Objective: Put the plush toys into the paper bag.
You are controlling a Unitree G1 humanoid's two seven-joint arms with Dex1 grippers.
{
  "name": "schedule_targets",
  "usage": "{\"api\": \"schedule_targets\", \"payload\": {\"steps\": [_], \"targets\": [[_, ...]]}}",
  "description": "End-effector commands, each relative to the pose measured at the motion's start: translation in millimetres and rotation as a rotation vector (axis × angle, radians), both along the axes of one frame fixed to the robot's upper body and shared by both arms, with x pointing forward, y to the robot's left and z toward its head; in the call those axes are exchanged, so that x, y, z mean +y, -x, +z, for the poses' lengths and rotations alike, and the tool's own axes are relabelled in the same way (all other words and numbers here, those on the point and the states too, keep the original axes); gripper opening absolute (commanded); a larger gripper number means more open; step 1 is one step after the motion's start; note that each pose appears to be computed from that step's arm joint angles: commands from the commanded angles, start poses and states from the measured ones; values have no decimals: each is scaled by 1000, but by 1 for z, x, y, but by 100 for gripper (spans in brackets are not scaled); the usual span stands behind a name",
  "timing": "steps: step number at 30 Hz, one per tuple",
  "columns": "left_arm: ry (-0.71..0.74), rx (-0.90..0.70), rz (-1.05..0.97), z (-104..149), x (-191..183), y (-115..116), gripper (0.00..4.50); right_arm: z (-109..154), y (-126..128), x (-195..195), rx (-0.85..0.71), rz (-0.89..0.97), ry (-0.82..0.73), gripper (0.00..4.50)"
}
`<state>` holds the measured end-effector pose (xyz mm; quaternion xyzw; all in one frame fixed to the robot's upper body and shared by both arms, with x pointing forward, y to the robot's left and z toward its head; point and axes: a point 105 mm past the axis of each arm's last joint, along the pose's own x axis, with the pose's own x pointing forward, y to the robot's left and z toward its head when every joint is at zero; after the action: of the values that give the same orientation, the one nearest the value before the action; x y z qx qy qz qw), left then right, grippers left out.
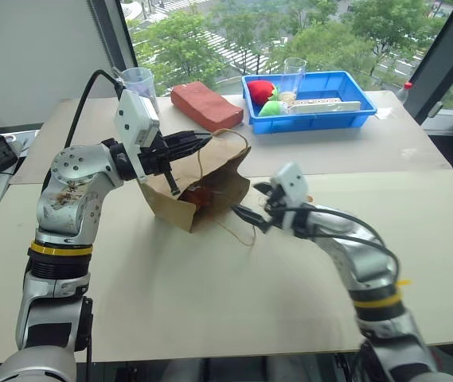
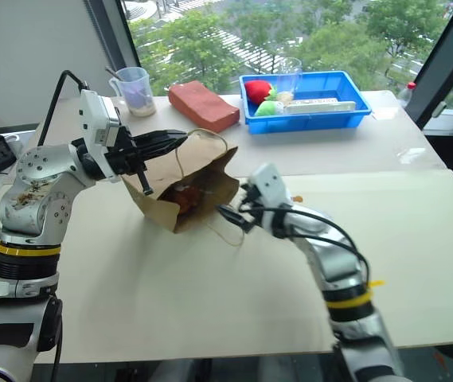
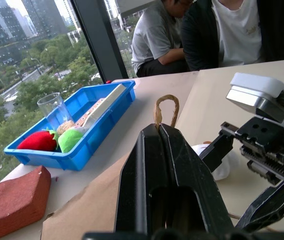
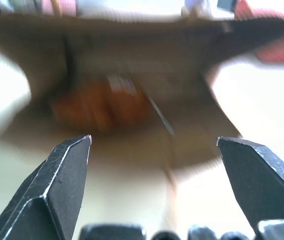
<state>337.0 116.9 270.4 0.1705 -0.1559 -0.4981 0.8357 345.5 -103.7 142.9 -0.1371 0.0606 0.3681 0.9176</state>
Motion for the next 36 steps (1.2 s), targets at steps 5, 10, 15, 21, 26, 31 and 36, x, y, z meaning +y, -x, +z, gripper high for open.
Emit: {"api": "schedule_targets", "payload": {"steps": [5,10,15,21,26,31,36], "targets": [[-1,-50,-4,9,1,5,0,7,-22,-61,-78,-223,86,445],[-5,-55,-4,10,1,6,0,0,-35,-65,-54,-285,65,445],[-11,-58,-5,10,1,6,0,-11,-40,-58,14,-283,-11,445],[-16,-62,-2,11,2,7,0,-19,-41,-60,48,-283,-31,371],[-14,-67,4,11,3,7,0,-9,-37,-58,18,-266,-66,199],[-13,-61,8,10,4,7,0,17,-27,-35,-30,-163,-168,37],[11,-54,1,14,2,6,0,23,12,18,42,138,-163,14]]}}
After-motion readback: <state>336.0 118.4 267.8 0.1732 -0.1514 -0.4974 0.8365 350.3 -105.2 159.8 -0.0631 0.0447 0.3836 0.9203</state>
